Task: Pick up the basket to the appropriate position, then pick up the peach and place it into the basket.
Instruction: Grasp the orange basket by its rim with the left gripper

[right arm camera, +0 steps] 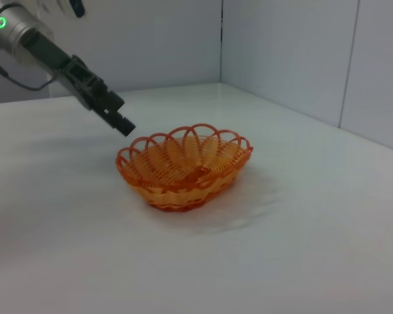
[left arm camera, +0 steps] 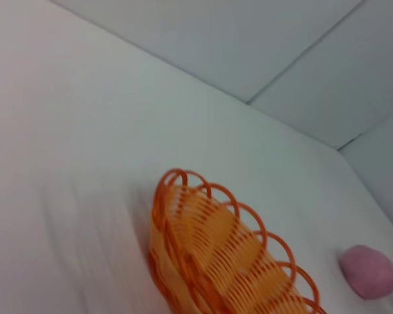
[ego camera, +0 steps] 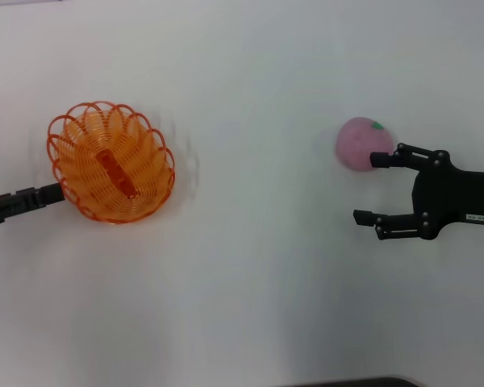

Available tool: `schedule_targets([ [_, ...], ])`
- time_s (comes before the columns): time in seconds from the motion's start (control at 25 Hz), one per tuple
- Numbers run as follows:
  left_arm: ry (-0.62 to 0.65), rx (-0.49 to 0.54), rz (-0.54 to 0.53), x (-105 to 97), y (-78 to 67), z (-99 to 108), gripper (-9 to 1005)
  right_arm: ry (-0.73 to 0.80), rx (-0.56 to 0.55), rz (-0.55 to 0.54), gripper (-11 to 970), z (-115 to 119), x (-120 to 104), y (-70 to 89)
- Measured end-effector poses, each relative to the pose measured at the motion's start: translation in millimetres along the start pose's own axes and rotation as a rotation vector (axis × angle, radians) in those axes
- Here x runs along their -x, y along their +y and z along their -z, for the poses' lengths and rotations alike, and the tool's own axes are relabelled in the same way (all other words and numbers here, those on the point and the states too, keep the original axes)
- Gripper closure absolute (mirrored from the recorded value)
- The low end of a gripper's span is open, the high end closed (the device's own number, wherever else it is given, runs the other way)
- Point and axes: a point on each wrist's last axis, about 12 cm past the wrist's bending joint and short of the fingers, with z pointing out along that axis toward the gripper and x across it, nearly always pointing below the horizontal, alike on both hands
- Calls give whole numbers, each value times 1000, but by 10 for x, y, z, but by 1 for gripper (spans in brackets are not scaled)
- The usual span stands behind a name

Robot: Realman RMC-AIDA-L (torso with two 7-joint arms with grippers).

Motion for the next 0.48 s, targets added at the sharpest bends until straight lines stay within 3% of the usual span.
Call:
schedule_targets([
  [0.24,29,59,-131,229,-58,-3,143,-2,8,1,13,-13,7,3],
  [0.48,148,160,-268,488,-118,-186,144,-2,11,1,13,-14,8,6],
])
